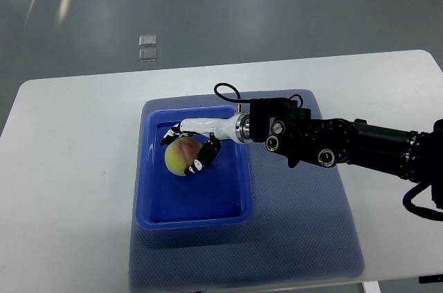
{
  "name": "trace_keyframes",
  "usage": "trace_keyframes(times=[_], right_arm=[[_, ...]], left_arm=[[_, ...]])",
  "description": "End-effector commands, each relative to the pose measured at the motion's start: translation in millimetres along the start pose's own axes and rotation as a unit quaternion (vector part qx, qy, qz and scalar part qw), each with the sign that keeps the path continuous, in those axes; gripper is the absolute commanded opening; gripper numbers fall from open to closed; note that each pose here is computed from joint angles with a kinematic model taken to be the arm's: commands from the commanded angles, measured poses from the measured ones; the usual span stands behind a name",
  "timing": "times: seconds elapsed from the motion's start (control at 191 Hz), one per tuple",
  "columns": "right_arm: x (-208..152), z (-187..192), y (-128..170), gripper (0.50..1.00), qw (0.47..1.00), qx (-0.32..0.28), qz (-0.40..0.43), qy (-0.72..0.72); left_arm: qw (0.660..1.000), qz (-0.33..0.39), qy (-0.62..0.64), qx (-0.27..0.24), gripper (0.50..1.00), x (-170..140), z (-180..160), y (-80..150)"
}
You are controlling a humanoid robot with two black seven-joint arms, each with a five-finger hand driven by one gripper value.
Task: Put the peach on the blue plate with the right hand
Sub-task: 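Open the right hand, release the peach, and lift the hand away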
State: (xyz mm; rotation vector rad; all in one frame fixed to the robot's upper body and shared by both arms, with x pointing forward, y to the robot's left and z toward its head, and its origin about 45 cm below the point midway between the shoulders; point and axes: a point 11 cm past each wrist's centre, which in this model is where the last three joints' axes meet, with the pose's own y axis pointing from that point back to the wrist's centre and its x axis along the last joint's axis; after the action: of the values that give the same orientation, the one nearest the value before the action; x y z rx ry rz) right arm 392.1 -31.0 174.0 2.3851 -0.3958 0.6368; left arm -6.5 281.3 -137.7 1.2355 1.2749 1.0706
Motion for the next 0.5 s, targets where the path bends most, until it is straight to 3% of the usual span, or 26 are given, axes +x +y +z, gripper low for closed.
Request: trace_keyframes(times=[0.0, 0.052, 0.057, 0.12, 0.172, 0.178, 0.22, 0.272, 0.277, 0.308, 0.413, 0.418, 0.497], right_arm=[[10.8, 1.4, 5.7, 0.930, 1.000, -0.001, 0.009, -0.002], [10.8, 1.4, 5.7, 0.930, 1.000, -0.001, 0.009, -0.002], [26.2, 2.2, 13.6, 0.930, 1.000, 0.000, 0.026, -0.004], [62.9, 0.3, 32.2, 0.930, 0.998, 0.003, 0.064, -0.007], [62.9, 0.3, 32.2, 0.930, 0.998, 0.003, 0.064, -0.007], [84.4, -2.1, 46.0, 0.930, 0.996, 0.010, 0.088, -0.014], [104.1, 0.5, 61.5, 0.930, 0.993, 0.015, 0.118, -0.025], [104.2, 0.5, 61.5, 0.930, 0.993, 0.015, 0.118, -0.025], [128.7, 7.3, 85.2, 0.930, 0.986, 0.023, 0.159, -0.050], [142.1, 8.5, 98.3, 0.930, 0.980, 0.035, 0.185, -0.070], [150.9, 21.1, 114.8, 0.930, 0.965, 0.059, 0.222, -0.128], [151.3, 39.7, 128.7, 0.930, 0.938, 0.092, 0.261, -0.209], [156.2, 53.9, 145.3, 0.930, 0.895, 0.138, 0.306, -0.292]], left_arm=[[1.000, 0.000, 0.000, 0.000, 1.000, 0.4, -0.1, 0.0], [1.000, 0.000, 0.000, 0.000, 1.000, 0.4, -0.1, 0.0], [1.000, 0.001, 0.000, 0.000, 1.000, 0.9, -0.1, 0.0], [1.000, 0.001, 0.000, 0.000, 1.000, 0.9, -0.1, 0.0], [1.000, 0.001, 0.000, 0.000, 1.000, 0.9, -0.1, 0.0], [1.000, 0.001, 0.000, 0.000, 1.000, 0.9, -0.1, 0.0], [1.000, 0.001, 0.000, 0.000, 1.000, 0.9, -0.1, 0.0], [1.000, 0.001, 0.000, 0.000, 1.000, 0.9, -0.1, 0.0], [1.000, 0.001, 0.000, 0.000, 1.000, 0.9, -0.1, 0.0], [1.000, 0.000, 0.000, 0.000, 1.000, 0.4, -0.1, 0.0], [1.000, 0.000, 0.000, 0.000, 1.000, 0.4, -0.1, 0.0], [1.000, 0.000, 0.000, 0.000, 1.000, 0.4, -0.1, 0.0], [1.000, -0.001, -0.001, 0.000, 1.000, -0.6, -0.1, 0.0]])
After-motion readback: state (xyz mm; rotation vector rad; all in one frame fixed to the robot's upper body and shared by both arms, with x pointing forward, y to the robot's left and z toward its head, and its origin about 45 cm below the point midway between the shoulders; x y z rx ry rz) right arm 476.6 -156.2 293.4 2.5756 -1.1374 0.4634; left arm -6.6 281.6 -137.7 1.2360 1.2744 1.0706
